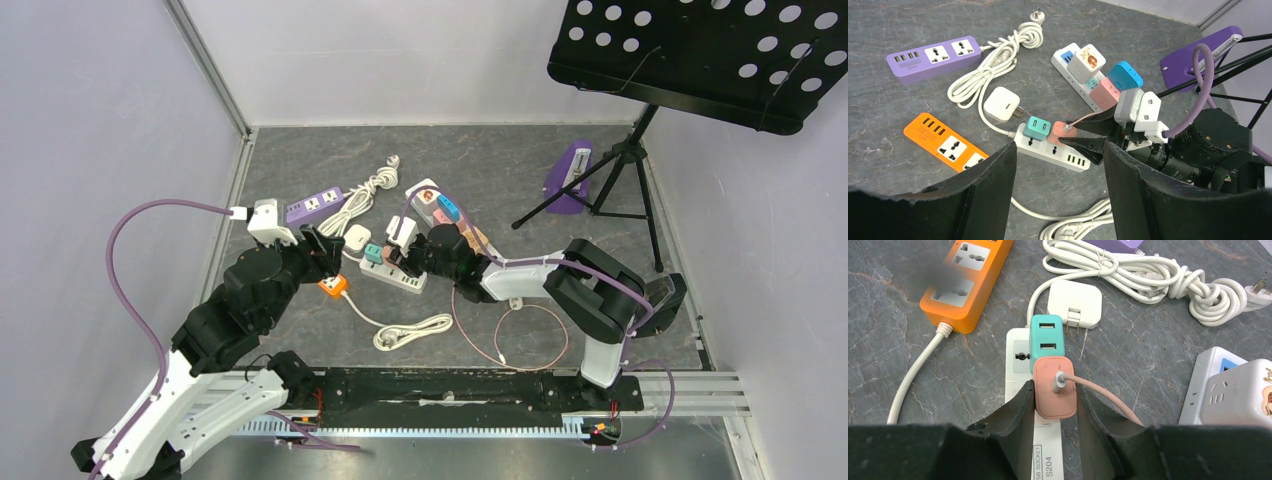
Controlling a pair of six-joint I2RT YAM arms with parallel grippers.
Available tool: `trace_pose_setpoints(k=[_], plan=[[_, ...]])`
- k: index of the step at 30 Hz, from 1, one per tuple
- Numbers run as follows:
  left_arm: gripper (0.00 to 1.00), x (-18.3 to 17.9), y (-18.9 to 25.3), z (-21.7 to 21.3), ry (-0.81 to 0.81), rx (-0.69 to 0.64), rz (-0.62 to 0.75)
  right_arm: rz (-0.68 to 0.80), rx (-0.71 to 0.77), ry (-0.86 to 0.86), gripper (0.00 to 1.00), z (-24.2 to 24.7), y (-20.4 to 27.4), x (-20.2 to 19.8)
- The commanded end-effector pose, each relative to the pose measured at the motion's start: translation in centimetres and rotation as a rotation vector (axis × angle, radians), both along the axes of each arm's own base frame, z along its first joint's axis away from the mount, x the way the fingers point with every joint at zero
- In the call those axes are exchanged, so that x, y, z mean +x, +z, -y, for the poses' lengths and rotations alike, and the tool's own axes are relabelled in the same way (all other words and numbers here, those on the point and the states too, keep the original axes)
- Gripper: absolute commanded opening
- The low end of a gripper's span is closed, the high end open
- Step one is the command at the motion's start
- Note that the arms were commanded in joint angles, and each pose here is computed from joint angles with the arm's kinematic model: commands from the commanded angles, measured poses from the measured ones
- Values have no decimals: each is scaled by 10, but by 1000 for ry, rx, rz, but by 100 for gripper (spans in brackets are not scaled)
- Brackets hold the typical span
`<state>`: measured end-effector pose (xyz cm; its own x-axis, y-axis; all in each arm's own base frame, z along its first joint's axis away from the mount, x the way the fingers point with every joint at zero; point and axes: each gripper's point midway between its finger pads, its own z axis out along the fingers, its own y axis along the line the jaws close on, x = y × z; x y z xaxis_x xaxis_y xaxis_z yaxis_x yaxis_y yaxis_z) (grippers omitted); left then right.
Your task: Insert the plug
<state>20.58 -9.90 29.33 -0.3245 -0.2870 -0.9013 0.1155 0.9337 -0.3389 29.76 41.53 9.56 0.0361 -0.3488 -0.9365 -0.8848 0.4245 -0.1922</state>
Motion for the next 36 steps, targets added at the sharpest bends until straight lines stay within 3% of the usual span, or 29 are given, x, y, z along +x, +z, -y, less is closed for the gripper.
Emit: trace_pose_setpoints(k=[1, 17, 36], plan=[[69, 2, 5, 0, 2, -1, 23, -50, -84, 3, 0, 9, -21, -3], [69, 4, 4, 2, -1, -3, 20, -35, -109, -20, 0, 22, -16, -2], [69, 6, -1, 4, 0, -3, 17, -142, -175, -46, 0, 56, -90, -35]])
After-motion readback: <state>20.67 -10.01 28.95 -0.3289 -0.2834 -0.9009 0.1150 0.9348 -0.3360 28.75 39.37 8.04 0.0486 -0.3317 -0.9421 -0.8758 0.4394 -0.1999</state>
